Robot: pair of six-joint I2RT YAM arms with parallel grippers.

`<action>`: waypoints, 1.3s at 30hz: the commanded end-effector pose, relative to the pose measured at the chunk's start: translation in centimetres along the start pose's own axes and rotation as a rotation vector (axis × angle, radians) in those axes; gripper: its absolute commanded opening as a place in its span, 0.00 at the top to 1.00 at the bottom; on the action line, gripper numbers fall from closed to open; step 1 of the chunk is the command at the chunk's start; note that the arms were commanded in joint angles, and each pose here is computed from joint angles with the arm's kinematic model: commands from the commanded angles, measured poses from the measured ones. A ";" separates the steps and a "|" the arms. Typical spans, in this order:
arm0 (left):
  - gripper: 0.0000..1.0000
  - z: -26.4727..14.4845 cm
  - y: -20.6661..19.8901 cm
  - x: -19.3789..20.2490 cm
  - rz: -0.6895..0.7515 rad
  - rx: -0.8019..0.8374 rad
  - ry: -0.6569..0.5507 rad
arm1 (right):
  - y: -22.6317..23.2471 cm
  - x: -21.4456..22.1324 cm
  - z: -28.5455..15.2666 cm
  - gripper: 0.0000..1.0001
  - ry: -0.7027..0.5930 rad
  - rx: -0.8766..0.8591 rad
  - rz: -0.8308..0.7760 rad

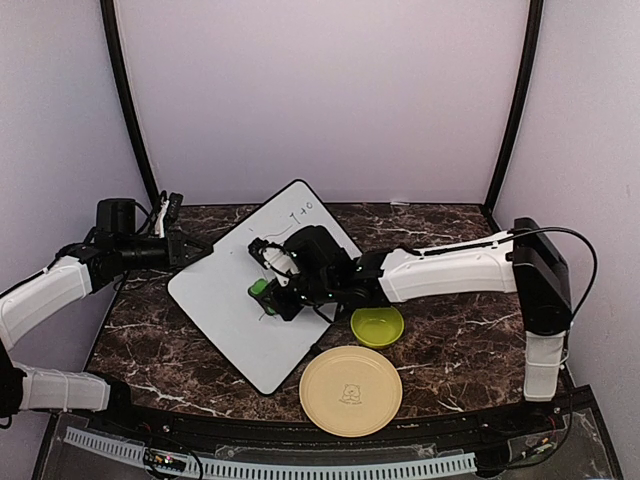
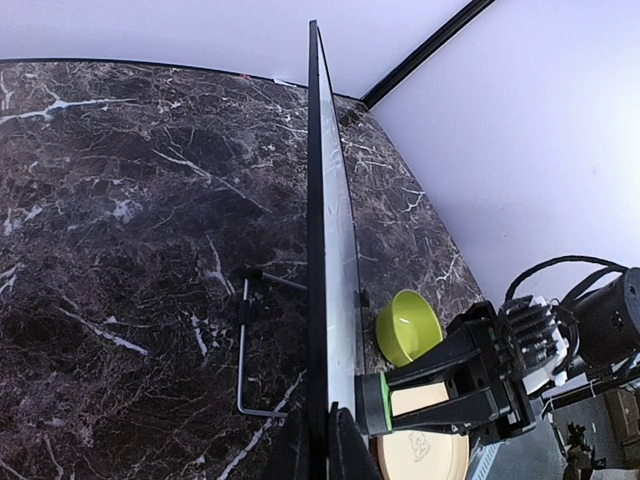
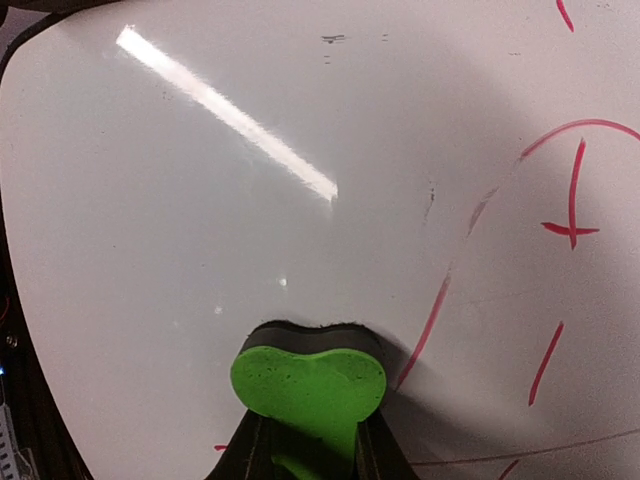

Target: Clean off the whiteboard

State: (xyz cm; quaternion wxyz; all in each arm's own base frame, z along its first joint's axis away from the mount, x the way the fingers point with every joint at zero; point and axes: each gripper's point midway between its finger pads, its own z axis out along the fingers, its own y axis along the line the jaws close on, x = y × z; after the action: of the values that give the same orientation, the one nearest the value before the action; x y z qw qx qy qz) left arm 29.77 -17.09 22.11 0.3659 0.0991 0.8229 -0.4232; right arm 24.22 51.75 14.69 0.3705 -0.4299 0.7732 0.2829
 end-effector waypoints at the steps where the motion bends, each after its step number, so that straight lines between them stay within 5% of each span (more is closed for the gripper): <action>1: 1.00 0.5 -0.7 1.6 0.036 0.035 0.054 | 3.1 2.5 1.8 1.00 0.057 -0.023 -0.040; 9: 1.00 0.4 -0.7 1.6 0.038 0.035 0.053 | 3.3 6.1 1.9 1.00 0.080 -0.010 -0.040; 14: 1.00 0.4 -0.7 1.5 0.041 0.033 0.050 | -0.8 8.1 1.9 1.00 0.100 0.051 0.022; 32: 1.00 0.6 -0.5 1.5 0.037 0.028 0.055 | -13.2 6.0 -0.7 1.00 0.033 0.253 0.145; 39: 1.00 0.7 -0.4 1.5 0.033 0.028 0.056 | -12.0 5.8 -0.4 1.00 0.018 0.199 0.140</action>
State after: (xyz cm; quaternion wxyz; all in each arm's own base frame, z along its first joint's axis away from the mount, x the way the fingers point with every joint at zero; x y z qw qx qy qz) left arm 29.82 -17.08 22.18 0.3671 0.0979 0.8224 -0.4235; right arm 32.79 44.89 13.65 0.4243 -0.3392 0.7938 0.2734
